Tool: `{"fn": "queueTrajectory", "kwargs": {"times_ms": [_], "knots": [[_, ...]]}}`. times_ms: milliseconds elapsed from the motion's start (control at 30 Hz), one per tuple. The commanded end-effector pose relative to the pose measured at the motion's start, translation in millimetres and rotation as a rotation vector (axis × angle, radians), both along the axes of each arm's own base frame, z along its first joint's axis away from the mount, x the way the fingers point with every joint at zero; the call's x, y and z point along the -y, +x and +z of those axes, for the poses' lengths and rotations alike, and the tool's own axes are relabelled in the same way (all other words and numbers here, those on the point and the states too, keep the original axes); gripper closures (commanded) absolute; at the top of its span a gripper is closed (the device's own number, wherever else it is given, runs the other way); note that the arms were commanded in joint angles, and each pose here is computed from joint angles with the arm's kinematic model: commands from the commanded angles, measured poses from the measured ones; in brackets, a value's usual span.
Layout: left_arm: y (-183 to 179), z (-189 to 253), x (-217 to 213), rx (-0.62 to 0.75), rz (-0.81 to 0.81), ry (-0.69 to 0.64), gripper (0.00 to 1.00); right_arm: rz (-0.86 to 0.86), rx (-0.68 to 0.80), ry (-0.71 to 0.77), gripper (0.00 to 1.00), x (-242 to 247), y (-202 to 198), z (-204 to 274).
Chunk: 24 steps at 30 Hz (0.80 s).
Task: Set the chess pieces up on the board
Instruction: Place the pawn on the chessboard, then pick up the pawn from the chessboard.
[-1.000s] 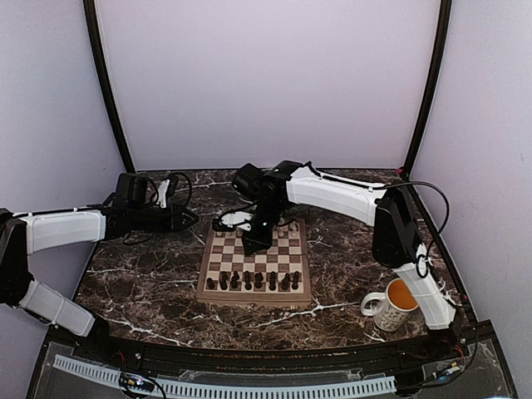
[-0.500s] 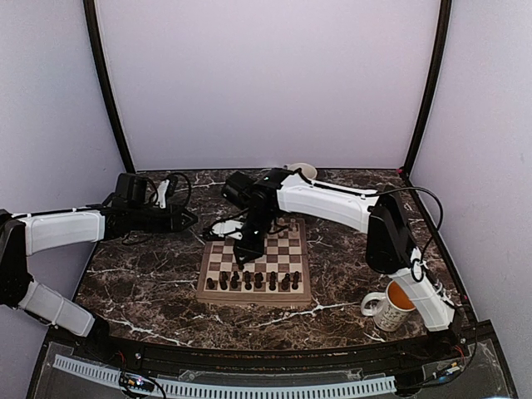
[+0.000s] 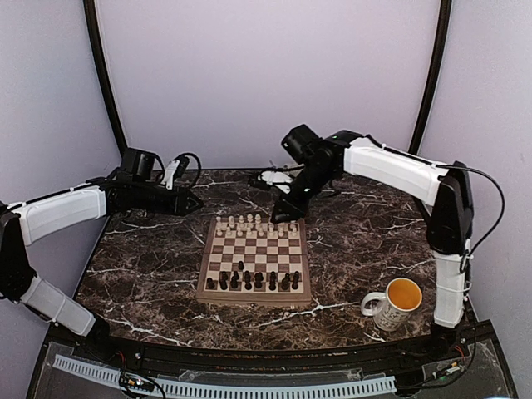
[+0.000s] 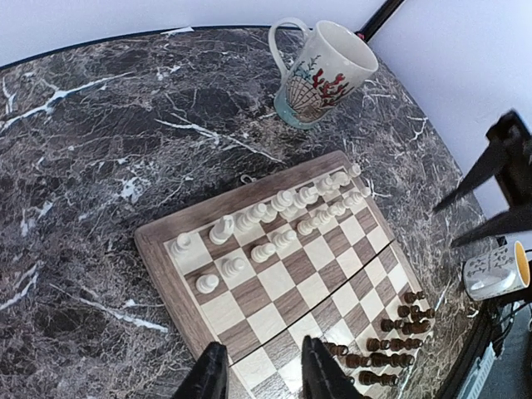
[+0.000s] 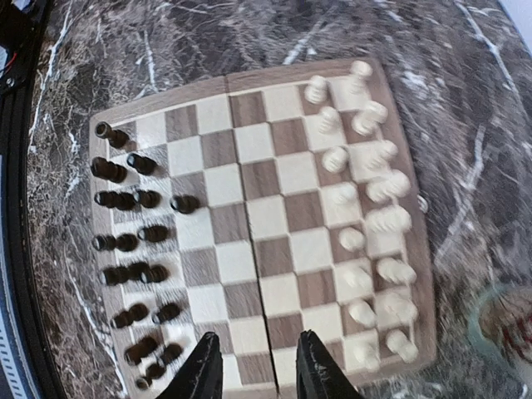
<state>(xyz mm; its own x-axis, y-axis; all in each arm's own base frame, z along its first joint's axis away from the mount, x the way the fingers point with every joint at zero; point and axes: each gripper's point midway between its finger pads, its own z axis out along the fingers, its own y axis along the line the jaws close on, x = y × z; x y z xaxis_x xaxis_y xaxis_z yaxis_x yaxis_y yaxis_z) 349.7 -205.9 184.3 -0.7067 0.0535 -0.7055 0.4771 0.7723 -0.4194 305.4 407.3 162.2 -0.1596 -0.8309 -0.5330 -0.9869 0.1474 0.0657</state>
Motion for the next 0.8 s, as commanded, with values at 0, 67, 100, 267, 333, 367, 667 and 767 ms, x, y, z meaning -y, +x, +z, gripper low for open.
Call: {"fn": "queueTrajectory", "kwargs": {"times_ms": [0,67,100,267,333,367,667,767], "knots": [[-8.5,6.4,18.0,0.007,-0.104,0.112,0.68,-0.102,0.041,0.056,0.68,43.9,16.9,18.1],[-10.1,7.0,29.5,-0.002,-0.147,0.152,0.68,-0.146,0.057,0.05,0.67,67.3,19.9,17.5],[-13.0,2.4,34.1,-0.02,-0.17,0.183,0.68,-0.168,0.063,0.056,0.67,77.8,20.2,16.5],[-27.9,-14.1,65.7,-0.041,-0.324,0.333,0.68,-0.288,0.145,0.099,0.67,129.5,23.3,11.5],[-38.3,-25.3,79.7,-0.054,-0.389,0.396,0.68,-0.35,0.177,0.127,0.65,150.8,30.1,12.5],[-46.2,-32.8,88.2,-0.058,-0.426,0.433,0.68,-0.387,0.169,0.135,0.63,161.5,32.9,6.7],[-69.6,-71.8,109.6,-0.111,-0.545,0.566,0.69,-0.664,0.049,0.294,0.02,224.2,66.5,-16.0],[-73.6,-80.7,113.9,-0.13,-0.564,0.576,0.68,-0.602,-0.032,0.311,0.02,214.7,55.1,-26.7]]}}
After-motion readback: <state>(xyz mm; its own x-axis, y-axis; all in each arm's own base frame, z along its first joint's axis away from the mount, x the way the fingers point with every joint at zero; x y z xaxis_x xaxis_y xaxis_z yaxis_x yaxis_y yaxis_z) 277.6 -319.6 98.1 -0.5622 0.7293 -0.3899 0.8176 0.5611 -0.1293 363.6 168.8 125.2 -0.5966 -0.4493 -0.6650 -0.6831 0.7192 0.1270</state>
